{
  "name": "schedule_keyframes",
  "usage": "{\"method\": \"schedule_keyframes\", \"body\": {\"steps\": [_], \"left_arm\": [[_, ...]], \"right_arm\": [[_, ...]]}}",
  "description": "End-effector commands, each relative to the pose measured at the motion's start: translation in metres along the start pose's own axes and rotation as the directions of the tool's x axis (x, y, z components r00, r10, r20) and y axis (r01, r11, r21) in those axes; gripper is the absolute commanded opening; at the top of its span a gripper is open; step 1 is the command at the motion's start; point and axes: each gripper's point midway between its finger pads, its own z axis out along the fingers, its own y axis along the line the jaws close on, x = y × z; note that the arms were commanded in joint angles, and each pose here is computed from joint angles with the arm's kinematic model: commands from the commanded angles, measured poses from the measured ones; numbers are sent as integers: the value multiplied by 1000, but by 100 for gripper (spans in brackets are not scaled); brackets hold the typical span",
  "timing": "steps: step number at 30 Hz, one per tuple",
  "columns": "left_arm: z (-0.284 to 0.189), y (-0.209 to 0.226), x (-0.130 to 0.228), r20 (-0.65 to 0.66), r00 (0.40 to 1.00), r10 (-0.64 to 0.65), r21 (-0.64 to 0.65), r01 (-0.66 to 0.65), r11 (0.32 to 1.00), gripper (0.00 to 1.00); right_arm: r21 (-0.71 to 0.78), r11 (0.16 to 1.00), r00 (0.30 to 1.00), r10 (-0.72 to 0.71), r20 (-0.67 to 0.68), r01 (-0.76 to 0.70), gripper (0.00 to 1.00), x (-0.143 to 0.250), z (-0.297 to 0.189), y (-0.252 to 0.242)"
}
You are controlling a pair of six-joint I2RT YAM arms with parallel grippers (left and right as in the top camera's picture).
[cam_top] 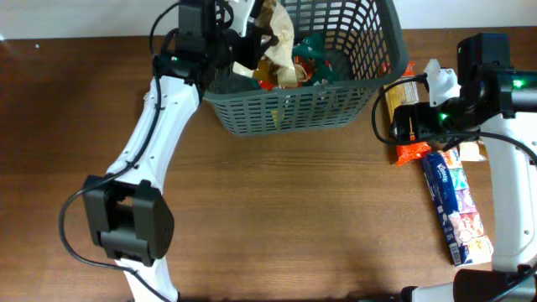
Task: Pack container
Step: 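Carry the snack bag with the left gripper into the basket, release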
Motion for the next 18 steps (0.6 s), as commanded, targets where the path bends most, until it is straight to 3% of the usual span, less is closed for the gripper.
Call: {"method": "schedule_keyframes", "body": {"steps": [1, 3, 6, 13, 16, 18], "left_arm": [[-3, 3, -6, 14, 998, -56, -21, 56, 998, 35], [-5, 1, -10, 22, 997, -75, -16, 76, 997, 47], [-15, -4, -28, 49, 997, -62, -17, 63, 998, 54], [-90, -16, -92, 137, 990, 40, -78, -30, 997, 57], [-140, -4, -106, 123, 988, 95, -244, -63, 968, 57], [-181, 12, -107, 83, 989, 123, -401, -80, 913, 61]], "right_arm": [[-11, 1000, 1000, 15, 11, -15, 99, -2, -4, 1], [-12, 1000, 1000, 16, 6, -15, 99, -1, -4, 1], [-12, 1000, 1000, 16, 2, -16, 98, 0, -4, 1], [-12, 1000, 1000, 16, 0, -16, 99, 1, -4, 1], [-12, 1000, 1000, 16, 0, -16, 99, 1, -4, 1], [-12, 1000, 1000, 16, 1, -16, 99, 0, -4, 1]]}}
